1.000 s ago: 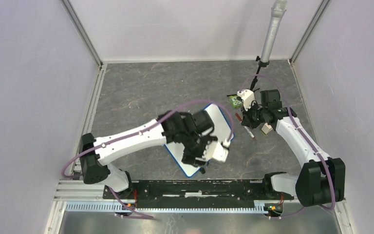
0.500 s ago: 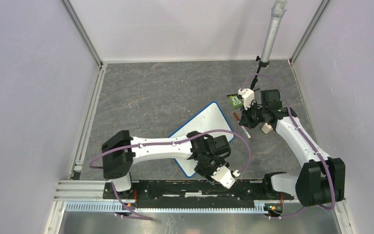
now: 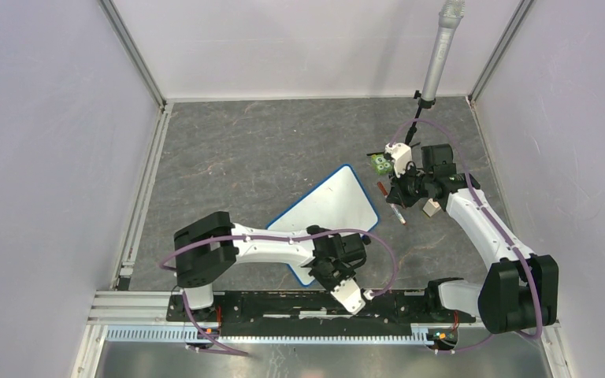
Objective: Write a sentence on the whiteboard
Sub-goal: Adjust the whiteboard at the center of the board, then pass from the right arm to the left
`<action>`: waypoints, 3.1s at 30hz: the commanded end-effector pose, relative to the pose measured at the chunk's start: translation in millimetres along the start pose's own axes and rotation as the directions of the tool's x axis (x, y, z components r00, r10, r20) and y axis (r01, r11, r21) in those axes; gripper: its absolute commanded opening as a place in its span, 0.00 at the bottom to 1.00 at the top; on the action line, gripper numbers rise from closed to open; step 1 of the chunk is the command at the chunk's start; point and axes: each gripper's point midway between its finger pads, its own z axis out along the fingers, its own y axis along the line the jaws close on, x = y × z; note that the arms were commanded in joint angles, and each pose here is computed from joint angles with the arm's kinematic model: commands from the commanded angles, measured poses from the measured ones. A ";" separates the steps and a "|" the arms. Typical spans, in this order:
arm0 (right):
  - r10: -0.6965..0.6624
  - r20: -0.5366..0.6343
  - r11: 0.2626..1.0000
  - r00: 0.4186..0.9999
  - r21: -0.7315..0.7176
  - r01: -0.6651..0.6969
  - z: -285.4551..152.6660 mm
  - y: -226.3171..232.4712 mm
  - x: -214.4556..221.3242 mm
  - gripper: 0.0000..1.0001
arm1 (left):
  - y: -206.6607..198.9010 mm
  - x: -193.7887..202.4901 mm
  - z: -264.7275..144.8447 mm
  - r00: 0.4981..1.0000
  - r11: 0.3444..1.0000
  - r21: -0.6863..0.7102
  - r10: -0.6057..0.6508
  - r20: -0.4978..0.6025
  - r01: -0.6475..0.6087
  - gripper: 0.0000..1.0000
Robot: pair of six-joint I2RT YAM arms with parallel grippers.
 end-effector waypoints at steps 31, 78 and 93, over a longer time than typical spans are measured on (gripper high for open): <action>-0.107 0.117 0.992 0.987 0.073 0.098 -39.0 -9.9 -67.2 0.00 | 10.1 0.2 -70.1 0.997 0.999 -0.012 0.046 -0.060 -0.046 1.00; -0.243 0.306 0.585 0.920 -0.711 0.391 -53.4 251.9 -106.0 0.00 | 15.7 6.6 -288.1 0.587 0.850 -0.121 -0.244 0.772 0.512 0.68; -0.220 0.302 0.565 0.928 -0.736 0.374 -57.5 257.5 -108.0 0.00 | 19.1 0.3 -278.2 0.550 0.849 -0.070 -0.274 0.789 0.523 0.53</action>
